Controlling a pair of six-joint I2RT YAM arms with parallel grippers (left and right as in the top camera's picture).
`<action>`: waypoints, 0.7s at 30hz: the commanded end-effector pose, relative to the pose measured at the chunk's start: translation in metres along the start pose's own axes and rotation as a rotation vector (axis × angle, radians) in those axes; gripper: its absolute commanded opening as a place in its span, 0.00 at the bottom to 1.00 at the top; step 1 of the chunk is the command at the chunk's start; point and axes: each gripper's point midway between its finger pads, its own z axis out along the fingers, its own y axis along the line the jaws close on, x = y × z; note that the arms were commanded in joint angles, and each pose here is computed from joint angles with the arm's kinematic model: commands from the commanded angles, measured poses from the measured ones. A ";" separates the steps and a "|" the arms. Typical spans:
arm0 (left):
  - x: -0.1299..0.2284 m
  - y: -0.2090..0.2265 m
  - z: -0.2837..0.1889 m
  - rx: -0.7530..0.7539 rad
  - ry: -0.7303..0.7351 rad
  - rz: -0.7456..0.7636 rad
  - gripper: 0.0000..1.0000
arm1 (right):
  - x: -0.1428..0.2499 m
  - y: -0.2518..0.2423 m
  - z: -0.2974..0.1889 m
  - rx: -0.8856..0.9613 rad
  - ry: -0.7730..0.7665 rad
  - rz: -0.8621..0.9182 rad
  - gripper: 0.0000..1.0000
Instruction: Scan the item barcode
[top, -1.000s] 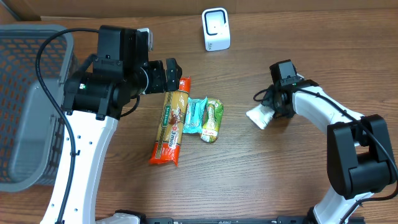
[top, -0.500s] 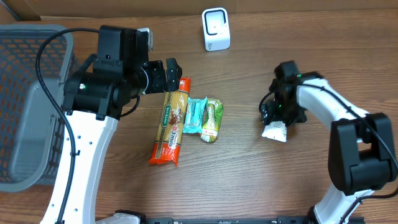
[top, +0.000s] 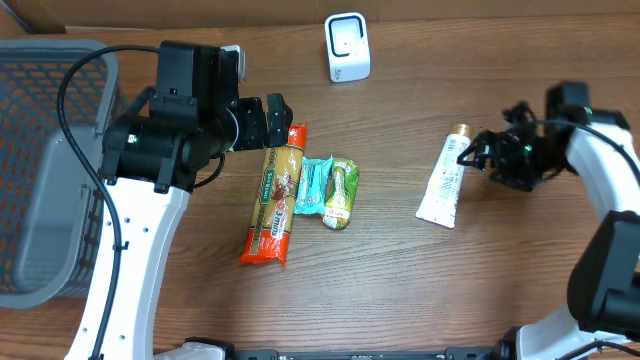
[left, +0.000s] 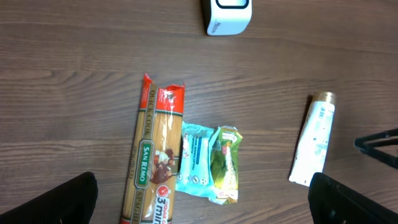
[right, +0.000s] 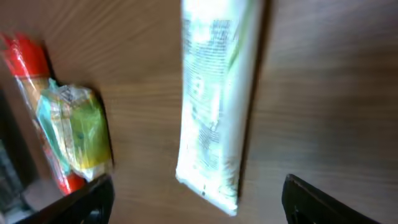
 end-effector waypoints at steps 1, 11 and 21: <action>-0.001 -0.002 0.000 0.009 -0.001 -0.002 1.00 | 0.012 -0.014 0.014 -0.078 -0.014 0.022 0.87; -0.001 -0.002 0.000 0.009 -0.001 -0.002 1.00 | 0.020 -0.011 0.061 -0.093 -0.069 -0.059 0.80; -0.001 -0.002 0.000 0.009 -0.001 -0.002 1.00 | 0.033 -0.024 0.088 -0.053 -0.109 -0.042 0.70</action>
